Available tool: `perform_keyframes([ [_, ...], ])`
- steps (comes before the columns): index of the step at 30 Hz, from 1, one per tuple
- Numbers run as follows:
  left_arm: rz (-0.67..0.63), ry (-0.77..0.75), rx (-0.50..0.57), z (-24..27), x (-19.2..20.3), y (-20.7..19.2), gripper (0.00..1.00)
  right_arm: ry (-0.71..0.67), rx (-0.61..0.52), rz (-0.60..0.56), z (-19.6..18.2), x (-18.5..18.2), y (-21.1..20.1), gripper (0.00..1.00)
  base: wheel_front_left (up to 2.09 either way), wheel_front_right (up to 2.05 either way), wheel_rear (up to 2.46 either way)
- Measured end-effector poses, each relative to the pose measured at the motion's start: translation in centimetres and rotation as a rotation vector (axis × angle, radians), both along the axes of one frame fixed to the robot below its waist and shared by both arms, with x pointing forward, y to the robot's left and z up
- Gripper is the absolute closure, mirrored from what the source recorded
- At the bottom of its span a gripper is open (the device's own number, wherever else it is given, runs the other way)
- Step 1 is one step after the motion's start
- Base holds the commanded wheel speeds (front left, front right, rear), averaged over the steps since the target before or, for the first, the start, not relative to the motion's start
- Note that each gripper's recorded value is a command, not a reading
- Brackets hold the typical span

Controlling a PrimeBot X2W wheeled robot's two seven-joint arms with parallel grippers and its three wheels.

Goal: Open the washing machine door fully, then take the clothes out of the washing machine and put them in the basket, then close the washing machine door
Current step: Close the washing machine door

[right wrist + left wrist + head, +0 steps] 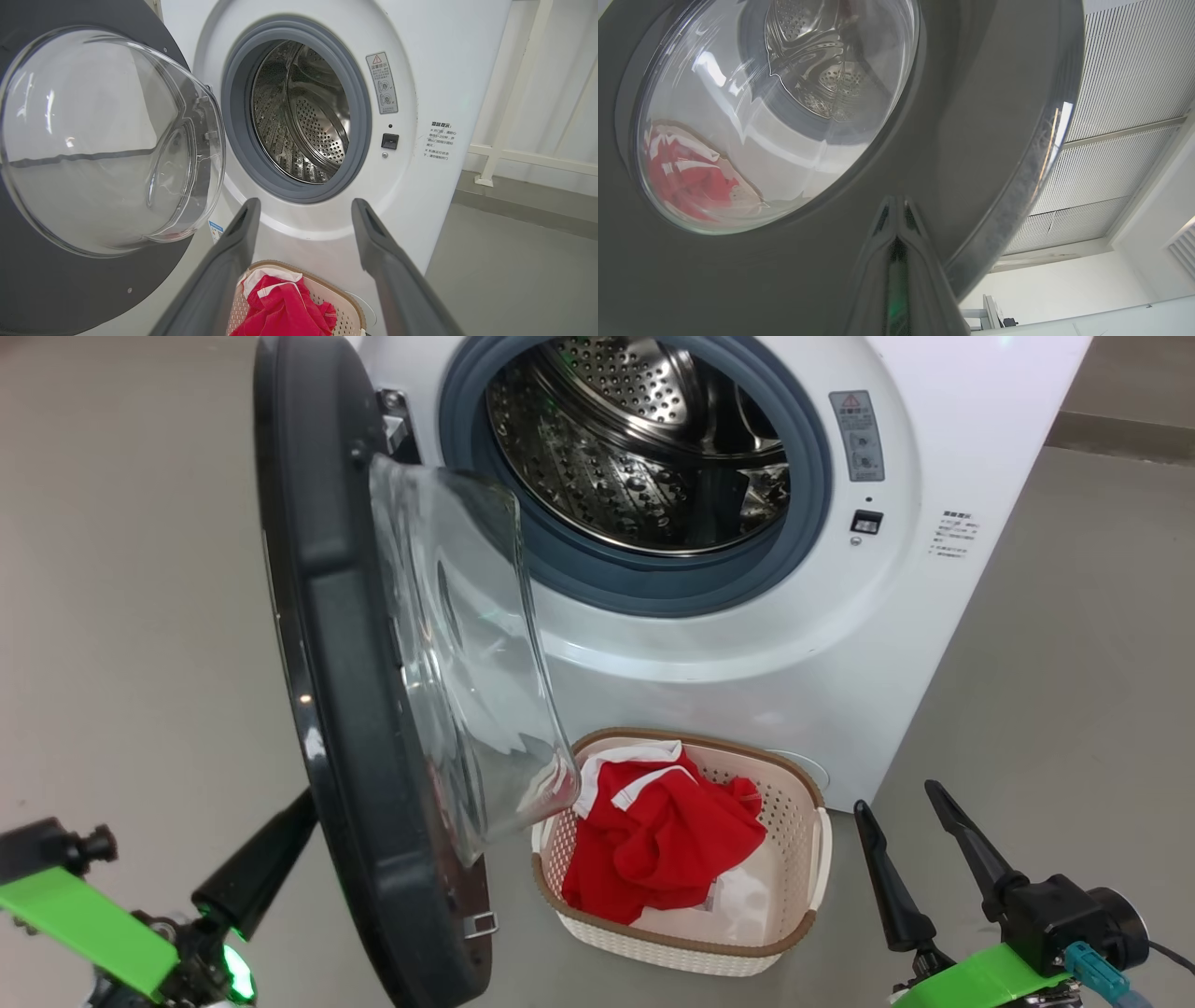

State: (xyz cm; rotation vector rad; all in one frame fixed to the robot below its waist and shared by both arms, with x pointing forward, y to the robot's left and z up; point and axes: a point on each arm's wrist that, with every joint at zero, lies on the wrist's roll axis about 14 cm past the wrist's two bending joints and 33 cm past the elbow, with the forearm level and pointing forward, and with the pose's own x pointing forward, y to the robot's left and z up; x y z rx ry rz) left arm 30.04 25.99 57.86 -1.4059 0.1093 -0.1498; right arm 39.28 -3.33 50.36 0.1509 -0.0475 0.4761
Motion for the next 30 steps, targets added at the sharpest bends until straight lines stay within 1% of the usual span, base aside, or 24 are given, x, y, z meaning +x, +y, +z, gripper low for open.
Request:
perform_keyframes([
  [13, -0.081, 0.019, -0.043, -1.1, 1.6, -3.3, 1.00, 0.018, 0.008, -0.055, -0.5, -0.1, -1.9, 0.00, 0.00, 0.00, 0.00],
  [22, -0.125, 0.014, -0.049, -1.4, 2.9, -5.0, 1.00, 0.018, 0.011, -0.084, -0.5, 0.1, -2.9, 0.00, 0.00, 0.00, 0.00],
  [30, -0.151, -0.010, -0.091, -1.2, 3.3, -5.9, 1.00, 0.021, 0.010, -0.100, -0.6, 0.1, -3.4, 0.00, 0.00, 0.00, 0.00],
])
